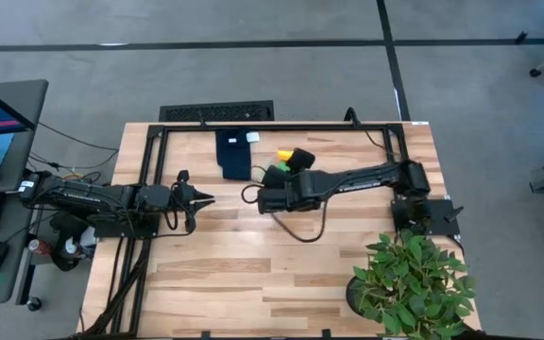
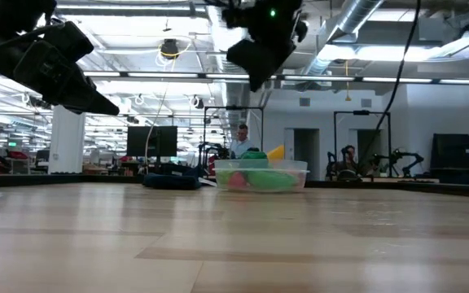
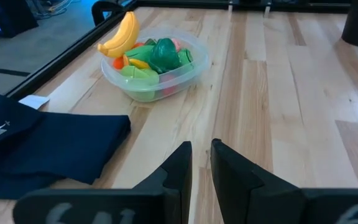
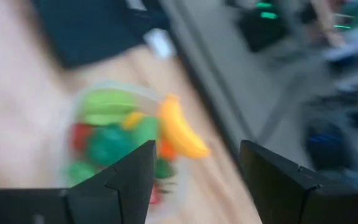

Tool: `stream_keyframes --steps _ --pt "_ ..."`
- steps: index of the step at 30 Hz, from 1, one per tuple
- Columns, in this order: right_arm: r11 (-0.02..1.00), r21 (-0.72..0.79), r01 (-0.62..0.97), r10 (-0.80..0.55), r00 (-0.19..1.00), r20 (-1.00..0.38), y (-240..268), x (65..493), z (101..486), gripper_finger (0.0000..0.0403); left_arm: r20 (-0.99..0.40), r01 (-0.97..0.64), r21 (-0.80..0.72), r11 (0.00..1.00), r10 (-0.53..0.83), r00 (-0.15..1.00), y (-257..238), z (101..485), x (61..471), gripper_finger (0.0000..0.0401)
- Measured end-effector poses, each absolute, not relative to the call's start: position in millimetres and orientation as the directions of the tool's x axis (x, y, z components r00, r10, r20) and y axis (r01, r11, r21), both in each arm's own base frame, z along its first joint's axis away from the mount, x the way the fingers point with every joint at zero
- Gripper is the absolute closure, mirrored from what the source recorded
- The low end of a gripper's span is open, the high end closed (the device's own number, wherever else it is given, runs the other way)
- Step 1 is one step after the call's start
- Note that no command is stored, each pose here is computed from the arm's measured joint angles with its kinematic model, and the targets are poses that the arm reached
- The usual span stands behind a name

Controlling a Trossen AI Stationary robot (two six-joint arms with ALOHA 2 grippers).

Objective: Pick and placing Produce into tupperware
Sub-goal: Return to Home Position

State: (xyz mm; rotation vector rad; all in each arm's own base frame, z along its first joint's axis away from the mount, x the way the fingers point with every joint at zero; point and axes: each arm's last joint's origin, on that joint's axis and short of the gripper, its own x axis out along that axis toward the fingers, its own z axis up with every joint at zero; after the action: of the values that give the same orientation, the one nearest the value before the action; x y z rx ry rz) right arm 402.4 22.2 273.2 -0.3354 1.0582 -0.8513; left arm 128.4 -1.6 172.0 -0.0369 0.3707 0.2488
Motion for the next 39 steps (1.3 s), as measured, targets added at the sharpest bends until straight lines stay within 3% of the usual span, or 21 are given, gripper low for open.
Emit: stream_keyframes --steps 5,10,20,28,31,34,39 --pt "0.848 -0.424 0.318 -0.529 0.465 -0.710 34 405 289 0.0177 -0.363 -0.251 0.009 0.968 0.237 0.901 -2 172 128 0.0351" --pt "0.939 -0.320 0.128 -0.325 0.636 -0.700 46 400 310 0.0177 -0.361 -0.259 0.012 0.966 0.246 0.900 -1 172 128 0.0351" --pt "0.932 -0.357 0.069 -0.283 0.755 -0.592 61 362 357 0.0177 -0.367 -0.258 0.244 0.935 0.335 0.868 1 170 127 0.0351" --pt "0.908 -0.396 0.140 -0.346 0.783 -0.517 40 302 412 0.0177 -0.343 -0.270 0.259 0.928 0.349 0.872 2 173 128 0.0351" --pt "0.934 -0.199 0.297 -0.357 0.786 -0.504 29 273 430 0.0177 -0.279 -0.284 0.242 0.928 0.347 0.895 2 179 130 0.0351" --pt "0.977 -0.114 0.178 -0.212 0.824 -0.525 29 249 441 0.0177 -0.199 -0.297 0.231 0.927 0.343 0.918 1 188 132 0.0351" --pt "0.988 -0.137 -0.078 0.008 0.894 -0.447 39 239 457 0.0177 -0.005 -0.323 0.277 0.905 0.337 0.941 1 208 135 0.0351"
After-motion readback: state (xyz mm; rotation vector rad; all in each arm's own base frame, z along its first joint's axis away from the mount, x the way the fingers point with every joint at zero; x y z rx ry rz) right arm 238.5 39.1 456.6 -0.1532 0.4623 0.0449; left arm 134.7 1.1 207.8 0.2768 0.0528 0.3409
